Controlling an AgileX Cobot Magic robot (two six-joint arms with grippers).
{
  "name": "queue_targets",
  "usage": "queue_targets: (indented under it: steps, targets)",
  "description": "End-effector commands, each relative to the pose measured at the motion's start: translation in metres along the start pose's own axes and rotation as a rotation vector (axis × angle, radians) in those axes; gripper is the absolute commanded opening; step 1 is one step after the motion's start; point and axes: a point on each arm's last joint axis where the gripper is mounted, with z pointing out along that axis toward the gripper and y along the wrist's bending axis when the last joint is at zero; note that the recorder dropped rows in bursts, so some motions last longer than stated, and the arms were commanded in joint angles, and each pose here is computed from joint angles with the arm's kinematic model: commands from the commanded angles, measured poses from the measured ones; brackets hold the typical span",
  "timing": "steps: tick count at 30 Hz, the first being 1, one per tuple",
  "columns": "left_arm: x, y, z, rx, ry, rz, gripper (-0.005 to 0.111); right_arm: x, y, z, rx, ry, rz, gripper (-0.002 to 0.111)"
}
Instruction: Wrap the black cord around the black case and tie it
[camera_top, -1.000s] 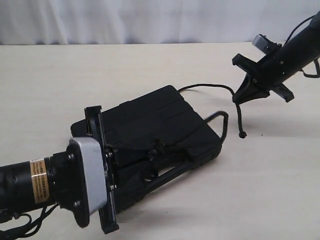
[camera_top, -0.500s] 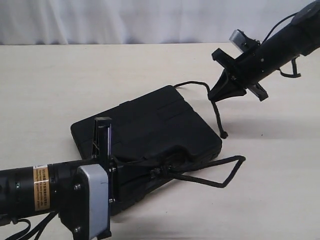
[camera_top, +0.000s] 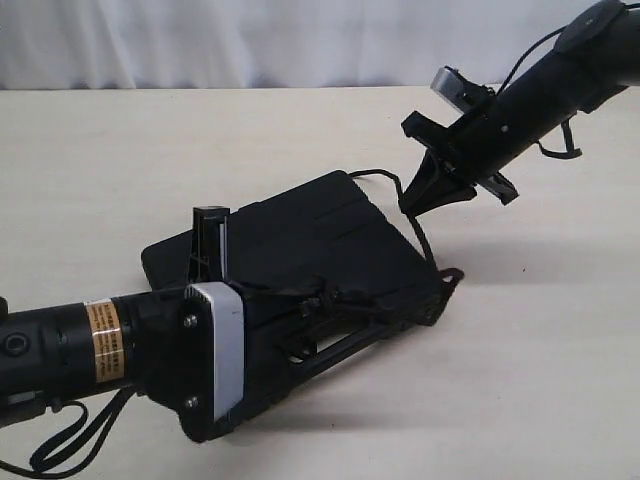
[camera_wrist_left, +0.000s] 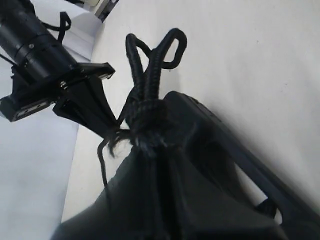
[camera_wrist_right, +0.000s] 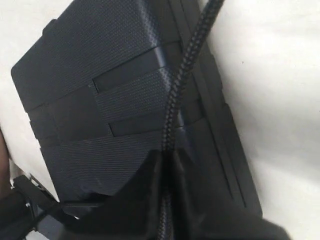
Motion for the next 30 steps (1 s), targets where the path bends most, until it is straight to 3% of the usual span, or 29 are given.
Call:
queue_targets:
  steps: [1,4,10,19,25,30]
  targets:
    - [0.002,0.013,0.006,-0.019,0.061,-0.027,0.000,0.002,0.002,-0.005,0.015,-0.005,-0.051,0.004]
    - [-0.001,0.022,0.010,-0.032,0.066,-0.019,0.000,0.003,0.005,-0.008,0.016,-0.014,-0.122,0.004]
    - [0.008,0.027,0.016,0.059,0.218,-0.032,0.000,0.003,0.004,-0.008,0.024,-0.010,-0.175,0.004]
    - [0.008,0.028,0.017,0.060,0.222,-0.042,0.000,0.007,-0.002,-0.005,0.059,0.021,-0.176,0.004]
    - [0.016,0.017,0.027,0.108,0.228,-0.038,0.000,0.013,-0.007,0.001,0.060,0.048,-0.165,0.005]
    - [0.015,0.015,0.035,0.060,0.152,-0.046,0.000,0.015,0.002,0.009,0.064,0.071,-0.192,0.015]
